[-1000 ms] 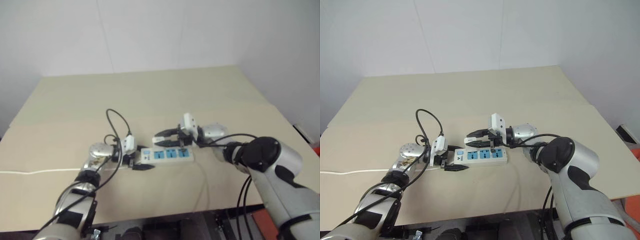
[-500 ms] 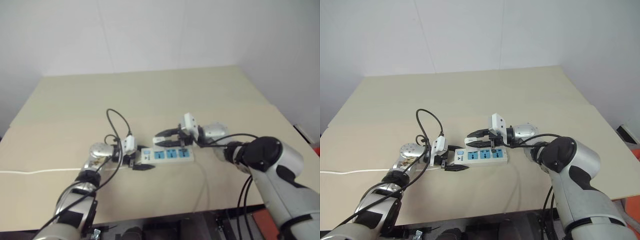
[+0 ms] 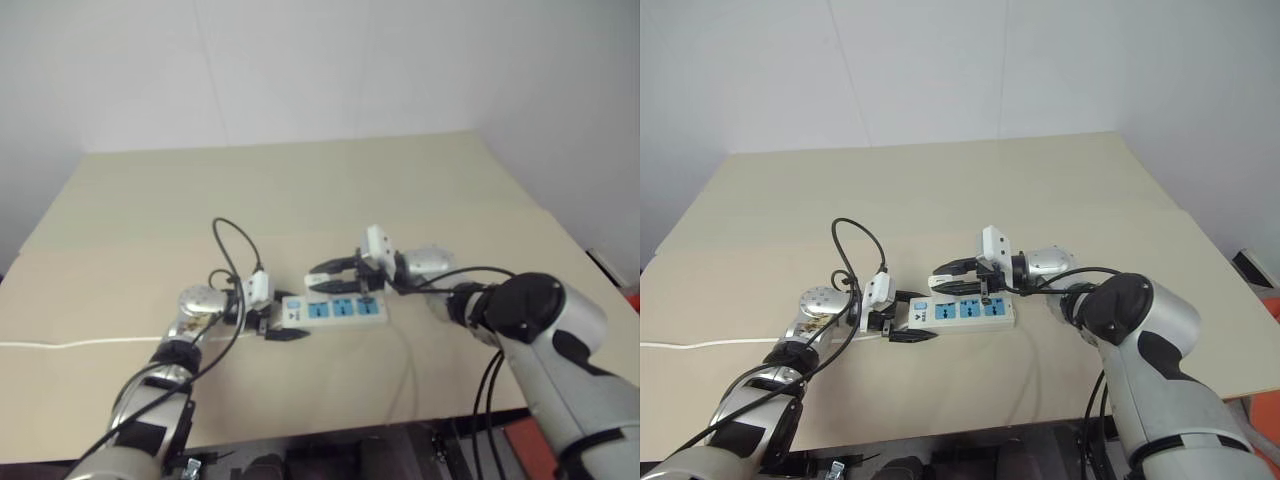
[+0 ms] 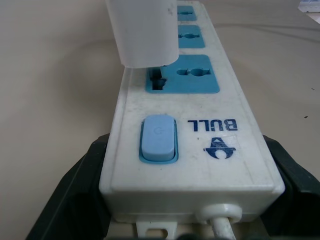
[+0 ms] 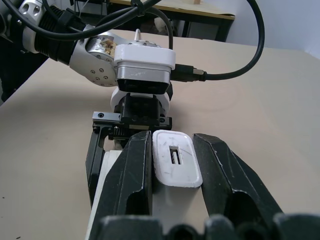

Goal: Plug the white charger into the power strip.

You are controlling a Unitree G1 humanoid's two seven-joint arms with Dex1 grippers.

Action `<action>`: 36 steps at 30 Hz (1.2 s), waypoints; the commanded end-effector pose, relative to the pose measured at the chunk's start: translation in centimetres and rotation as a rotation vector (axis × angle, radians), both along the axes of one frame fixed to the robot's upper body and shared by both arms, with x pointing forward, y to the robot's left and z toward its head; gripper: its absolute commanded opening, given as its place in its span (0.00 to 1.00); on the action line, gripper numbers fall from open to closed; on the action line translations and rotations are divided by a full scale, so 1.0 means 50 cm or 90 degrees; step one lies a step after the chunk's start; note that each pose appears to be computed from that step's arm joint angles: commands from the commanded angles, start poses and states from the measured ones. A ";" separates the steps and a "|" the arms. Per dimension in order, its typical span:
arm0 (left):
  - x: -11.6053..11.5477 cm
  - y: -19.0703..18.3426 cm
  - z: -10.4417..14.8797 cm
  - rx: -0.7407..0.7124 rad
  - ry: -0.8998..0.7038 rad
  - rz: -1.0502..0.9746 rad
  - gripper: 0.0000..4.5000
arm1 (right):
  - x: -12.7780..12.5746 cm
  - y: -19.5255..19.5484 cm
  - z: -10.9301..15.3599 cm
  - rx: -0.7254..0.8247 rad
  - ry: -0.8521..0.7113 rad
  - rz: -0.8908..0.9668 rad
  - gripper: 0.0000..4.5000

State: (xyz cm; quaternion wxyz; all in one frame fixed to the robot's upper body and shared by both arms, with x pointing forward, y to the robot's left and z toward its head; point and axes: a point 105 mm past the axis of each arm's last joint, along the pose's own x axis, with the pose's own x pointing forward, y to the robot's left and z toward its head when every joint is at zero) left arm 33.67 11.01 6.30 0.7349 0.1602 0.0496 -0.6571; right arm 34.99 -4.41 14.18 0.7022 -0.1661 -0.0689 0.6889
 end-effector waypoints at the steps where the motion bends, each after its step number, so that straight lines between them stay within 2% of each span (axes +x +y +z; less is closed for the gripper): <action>1: 0.000 -0.004 -0.002 0.012 -0.011 -0.005 0.79 | -0.007 0.004 -0.026 -0.016 0.027 -0.008 0.25; 11: 0.000 -0.003 -0.001 0.015 -0.016 -0.006 0.79 | -0.006 -0.013 -0.013 -0.040 -0.007 0.003 0.25; 15: 0.001 -0.003 0.000 0.015 -0.016 -0.007 0.79 | 0.001 -0.009 0.012 -0.032 0.004 0.012 0.25; 21: 0.001 -0.005 -0.001 0.013 -0.016 -0.007 0.79 | 0.000 -0.015 0.013 -0.044 0.023 0.022 0.25; 31: -0.002 -0.006 -0.003 0.011 -0.015 -0.005 0.79 | 0.012 -0.009 0.026 -0.088 0.128 0.018 0.25; 36: -0.002 -0.005 -0.004 0.012 -0.014 -0.005 0.79 | 0.016 -0.005 0.024 -0.066 0.101 0.002 0.25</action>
